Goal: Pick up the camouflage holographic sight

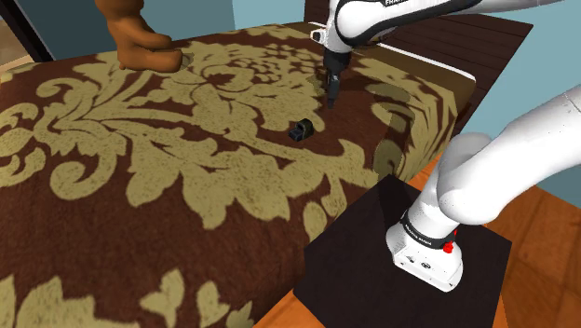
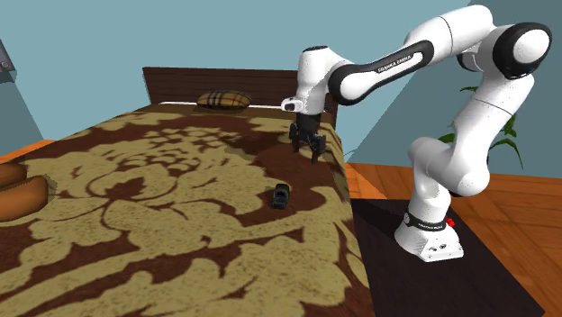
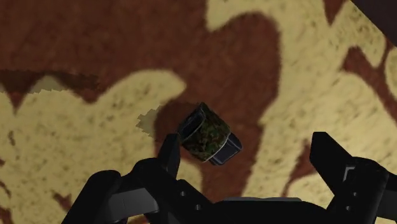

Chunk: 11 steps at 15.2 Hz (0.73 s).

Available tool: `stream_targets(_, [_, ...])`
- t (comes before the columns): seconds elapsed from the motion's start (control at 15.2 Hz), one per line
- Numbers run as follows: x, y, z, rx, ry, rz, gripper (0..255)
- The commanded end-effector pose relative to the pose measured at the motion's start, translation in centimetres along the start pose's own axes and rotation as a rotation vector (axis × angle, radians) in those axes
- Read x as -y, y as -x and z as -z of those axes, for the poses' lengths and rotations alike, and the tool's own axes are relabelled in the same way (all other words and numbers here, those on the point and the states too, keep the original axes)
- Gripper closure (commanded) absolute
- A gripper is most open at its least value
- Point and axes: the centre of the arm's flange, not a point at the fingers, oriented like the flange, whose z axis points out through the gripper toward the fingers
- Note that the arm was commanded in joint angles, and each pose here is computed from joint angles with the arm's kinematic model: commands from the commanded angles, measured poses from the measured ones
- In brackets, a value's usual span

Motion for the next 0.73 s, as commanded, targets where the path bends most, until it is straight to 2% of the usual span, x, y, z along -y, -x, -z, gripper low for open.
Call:
stream_targets(0.0, [-0.9,-1.8,-2.2,0.004,0.0,0.124,0])
stream_targets(0.53, [-2.7,-8.1,-10.7,0.021,-0.006,0.585,0])
stream_targets(0.66, [-2.7,-8.2,-11.4,0.022,-0.006,0.595,0])
